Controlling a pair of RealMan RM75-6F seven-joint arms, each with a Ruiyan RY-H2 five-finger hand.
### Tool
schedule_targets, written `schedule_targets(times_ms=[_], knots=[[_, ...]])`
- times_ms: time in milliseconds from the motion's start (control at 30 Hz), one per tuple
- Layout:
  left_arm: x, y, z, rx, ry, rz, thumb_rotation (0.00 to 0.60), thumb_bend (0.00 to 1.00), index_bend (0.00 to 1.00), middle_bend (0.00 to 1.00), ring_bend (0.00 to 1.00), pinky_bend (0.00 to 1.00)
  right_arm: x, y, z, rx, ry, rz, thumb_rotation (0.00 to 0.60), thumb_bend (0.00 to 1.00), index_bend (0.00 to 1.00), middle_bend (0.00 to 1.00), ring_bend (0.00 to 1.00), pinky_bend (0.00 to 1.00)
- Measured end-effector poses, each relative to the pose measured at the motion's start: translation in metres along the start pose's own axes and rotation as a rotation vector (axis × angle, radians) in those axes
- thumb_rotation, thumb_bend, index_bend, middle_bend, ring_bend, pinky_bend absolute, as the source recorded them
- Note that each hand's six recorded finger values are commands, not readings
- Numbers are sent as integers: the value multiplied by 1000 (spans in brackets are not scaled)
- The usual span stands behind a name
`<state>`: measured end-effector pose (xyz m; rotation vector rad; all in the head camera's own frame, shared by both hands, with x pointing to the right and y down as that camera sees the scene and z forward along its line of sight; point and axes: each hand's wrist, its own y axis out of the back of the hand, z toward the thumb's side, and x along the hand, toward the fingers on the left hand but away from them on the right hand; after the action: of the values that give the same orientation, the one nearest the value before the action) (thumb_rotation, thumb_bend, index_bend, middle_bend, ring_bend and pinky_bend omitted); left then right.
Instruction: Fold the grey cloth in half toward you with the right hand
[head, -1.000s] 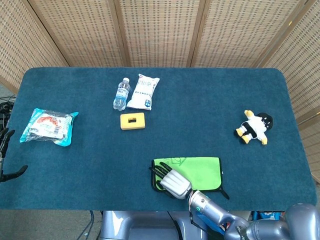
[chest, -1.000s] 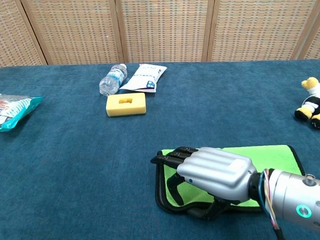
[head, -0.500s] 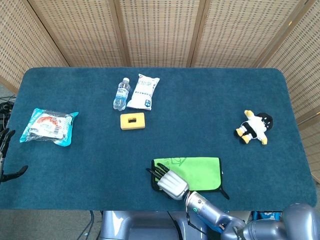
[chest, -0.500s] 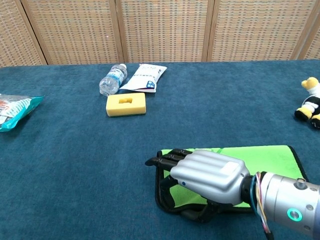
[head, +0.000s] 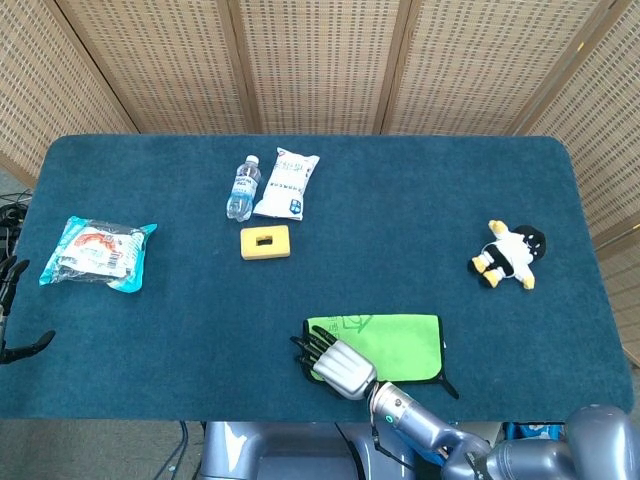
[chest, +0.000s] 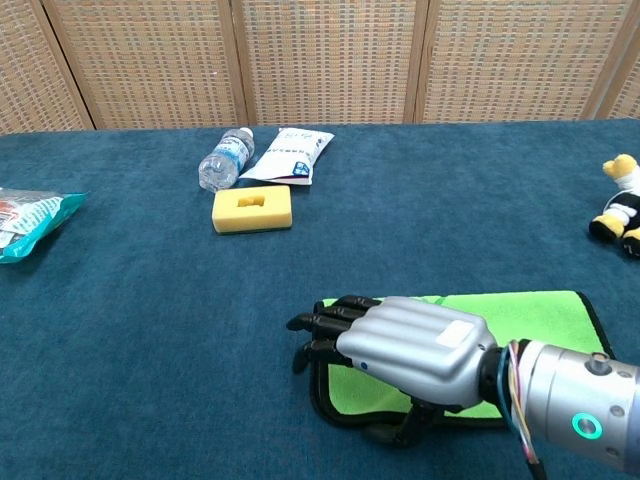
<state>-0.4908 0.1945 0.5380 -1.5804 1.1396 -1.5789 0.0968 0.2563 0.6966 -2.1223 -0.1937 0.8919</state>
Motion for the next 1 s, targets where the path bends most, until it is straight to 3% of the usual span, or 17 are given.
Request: schedule_targets(times_ms=[333, 500, 800, 1000], knots=[[0, 0, 1, 1, -2, -1, 600, 222, 0, 0, 0, 0, 20, 19, -3, 53, 45, -21, 600, 282, 25, 0, 0, 0], [-1, -1, 2, 1, -7, -1, 600, 222, 0, 0, 0, 0, 33, 33, -17, 89, 32, -37, 600, 271, 25, 0, 0, 0], [-4, -1, 4, -2, -21, -2, 600, 223, 0, 0, 0, 0, 64, 58, -71, 156, -90, -85, 600, 179, 25, 0, 0, 0], [-9, -1, 8, -1, -38, -1, 600, 222, 0, 0, 0, 0, 103, 75, -115, 147, -208, -168, 600, 100, 13, 0, 0, 0]])
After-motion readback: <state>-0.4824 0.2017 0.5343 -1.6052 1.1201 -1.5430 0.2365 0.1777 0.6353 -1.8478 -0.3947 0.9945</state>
